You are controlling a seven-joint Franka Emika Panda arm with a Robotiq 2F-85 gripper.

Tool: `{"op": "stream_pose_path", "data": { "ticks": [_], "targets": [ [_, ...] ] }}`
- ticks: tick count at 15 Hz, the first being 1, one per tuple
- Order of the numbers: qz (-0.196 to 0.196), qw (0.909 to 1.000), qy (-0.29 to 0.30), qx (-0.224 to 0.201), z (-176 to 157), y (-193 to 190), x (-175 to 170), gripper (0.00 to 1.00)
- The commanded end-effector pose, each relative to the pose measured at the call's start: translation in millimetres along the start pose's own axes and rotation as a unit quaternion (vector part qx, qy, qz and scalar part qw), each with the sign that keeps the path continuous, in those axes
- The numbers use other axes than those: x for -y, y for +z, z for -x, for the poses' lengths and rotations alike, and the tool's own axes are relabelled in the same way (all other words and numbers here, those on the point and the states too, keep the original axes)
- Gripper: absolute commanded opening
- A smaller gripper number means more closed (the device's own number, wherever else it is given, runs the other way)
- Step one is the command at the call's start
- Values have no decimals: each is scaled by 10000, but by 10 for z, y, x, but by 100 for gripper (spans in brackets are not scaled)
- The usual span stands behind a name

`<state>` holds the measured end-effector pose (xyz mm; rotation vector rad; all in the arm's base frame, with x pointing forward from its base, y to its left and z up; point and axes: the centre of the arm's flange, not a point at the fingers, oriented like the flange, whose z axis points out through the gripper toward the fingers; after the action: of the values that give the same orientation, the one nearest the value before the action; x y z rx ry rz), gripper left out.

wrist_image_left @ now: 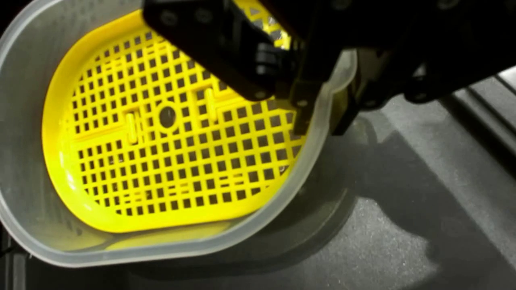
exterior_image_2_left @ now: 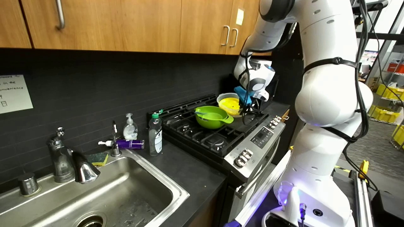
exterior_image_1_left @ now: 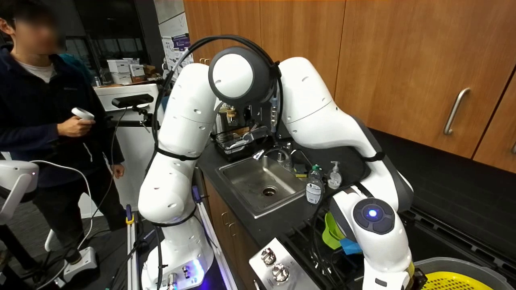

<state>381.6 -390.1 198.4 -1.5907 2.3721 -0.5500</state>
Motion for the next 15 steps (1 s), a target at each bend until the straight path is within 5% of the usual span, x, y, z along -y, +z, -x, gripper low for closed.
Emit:
{"op": "stream_pose_path", "data": {
  "ticks": [1,7,15],
  "targets": [
    [-109,9994,-326,-47,181,-251,-17,5],
    [-31,9938,-1108,119,259,-317,40,5],
    [133,9726,-2306,267,313,-360,130,5]
  ]
}}
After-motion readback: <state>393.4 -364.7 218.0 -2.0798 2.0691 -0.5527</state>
